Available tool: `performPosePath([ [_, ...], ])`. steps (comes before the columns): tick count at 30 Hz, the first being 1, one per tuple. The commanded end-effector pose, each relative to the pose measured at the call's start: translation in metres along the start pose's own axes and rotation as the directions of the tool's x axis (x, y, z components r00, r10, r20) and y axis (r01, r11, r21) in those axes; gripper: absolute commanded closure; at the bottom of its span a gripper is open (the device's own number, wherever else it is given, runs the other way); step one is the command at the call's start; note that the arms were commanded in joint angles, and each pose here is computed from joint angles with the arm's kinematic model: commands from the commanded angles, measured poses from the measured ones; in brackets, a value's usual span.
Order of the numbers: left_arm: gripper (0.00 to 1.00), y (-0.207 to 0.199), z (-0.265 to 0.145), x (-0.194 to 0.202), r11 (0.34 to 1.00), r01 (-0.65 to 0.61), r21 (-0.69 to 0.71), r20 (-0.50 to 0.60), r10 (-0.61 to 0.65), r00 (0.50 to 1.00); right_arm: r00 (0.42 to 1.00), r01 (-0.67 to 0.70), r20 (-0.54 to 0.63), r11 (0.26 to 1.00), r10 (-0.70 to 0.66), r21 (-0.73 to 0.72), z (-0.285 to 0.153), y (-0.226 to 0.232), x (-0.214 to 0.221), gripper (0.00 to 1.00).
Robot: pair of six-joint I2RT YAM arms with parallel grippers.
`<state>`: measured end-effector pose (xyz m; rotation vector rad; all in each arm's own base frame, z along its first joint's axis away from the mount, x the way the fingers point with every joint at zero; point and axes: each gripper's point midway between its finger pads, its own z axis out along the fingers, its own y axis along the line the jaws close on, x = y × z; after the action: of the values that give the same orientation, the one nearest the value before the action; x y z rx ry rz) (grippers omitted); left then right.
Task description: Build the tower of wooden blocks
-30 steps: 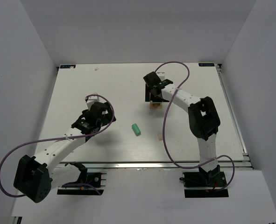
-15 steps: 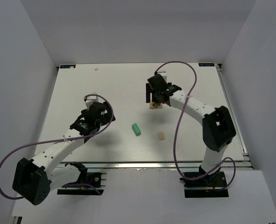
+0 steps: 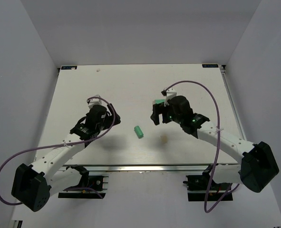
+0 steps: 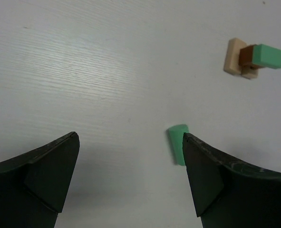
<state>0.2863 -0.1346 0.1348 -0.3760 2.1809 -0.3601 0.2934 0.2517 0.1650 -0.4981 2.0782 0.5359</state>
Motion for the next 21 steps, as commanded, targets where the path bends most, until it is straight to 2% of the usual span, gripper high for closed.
performPosePath([
  [1,0.02,-0.046,0.003,0.020,0.978,0.041,0.207,-0.117,-0.017,0.993,0.997,-0.031,0.066,0.994,0.038,-0.108,-0.009,0.020,-0.005,0.11],
  [4,0.02,-0.056,0.016,0.037,0.983,0.021,0.184,-0.197,0.016,0.980,0.997,-0.043,0.064,0.998,0.045,-0.037,-0.016,0.007,0.000,0.11],
  [10,0.02,-0.082,0.030,0.061,0.987,0.003,0.159,-0.270,0.040,0.962,0.997,-0.078,0.000,0.985,0.079,0.154,-0.030,-0.028,0.025,0.11],
  [18,0.04,-0.103,0.030,0.096,0.988,-0.035,0.154,-0.315,0.082,0.946,0.993,-0.115,0.011,0.929,0.119,0.352,-0.049,-0.064,0.032,0.11],
  [21,0.05,-0.096,0.033,0.106,0.995,-0.042,0.093,-0.317,0.069,0.946,0.992,-0.126,0.020,0.912,0.128,0.390,-0.055,-0.073,0.034,0.11],
])
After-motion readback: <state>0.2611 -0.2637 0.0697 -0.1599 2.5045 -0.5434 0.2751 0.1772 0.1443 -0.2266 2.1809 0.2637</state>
